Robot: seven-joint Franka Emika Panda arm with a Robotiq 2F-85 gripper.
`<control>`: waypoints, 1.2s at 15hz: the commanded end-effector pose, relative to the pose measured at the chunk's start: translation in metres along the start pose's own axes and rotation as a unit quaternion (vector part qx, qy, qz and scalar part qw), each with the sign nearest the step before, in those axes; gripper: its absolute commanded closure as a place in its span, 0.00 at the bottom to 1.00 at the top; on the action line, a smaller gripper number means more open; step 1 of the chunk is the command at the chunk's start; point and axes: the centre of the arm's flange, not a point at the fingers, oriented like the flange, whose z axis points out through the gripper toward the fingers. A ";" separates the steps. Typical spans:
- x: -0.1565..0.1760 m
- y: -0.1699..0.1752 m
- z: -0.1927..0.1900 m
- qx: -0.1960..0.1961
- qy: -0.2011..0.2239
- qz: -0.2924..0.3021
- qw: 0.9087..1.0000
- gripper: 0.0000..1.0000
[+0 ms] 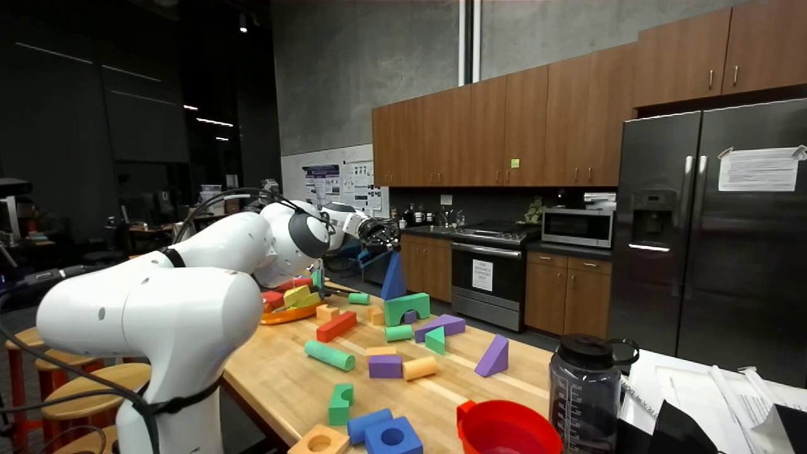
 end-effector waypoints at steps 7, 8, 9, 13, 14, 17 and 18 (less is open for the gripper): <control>0.047 -0.032 -0.017 -0.014 -0.140 0.109 0.984 1.00; 0.051 -0.034 -0.022 -0.014 -0.158 0.123 0.980 1.00; 0.055 -0.034 -0.027 -0.013 -0.177 0.136 0.975 1.00; 0.074 -0.037 -0.046 -0.011 -0.250 0.191 0.949 1.00; 0.082 -0.042 -0.048 -0.011 -0.269 0.195 0.943 1.00; 0.114 -0.059 -0.052 -0.015 -0.329 0.218 0.919 1.00; 0.121 -0.066 -0.052 -0.018 -0.350 0.227 0.908 1.00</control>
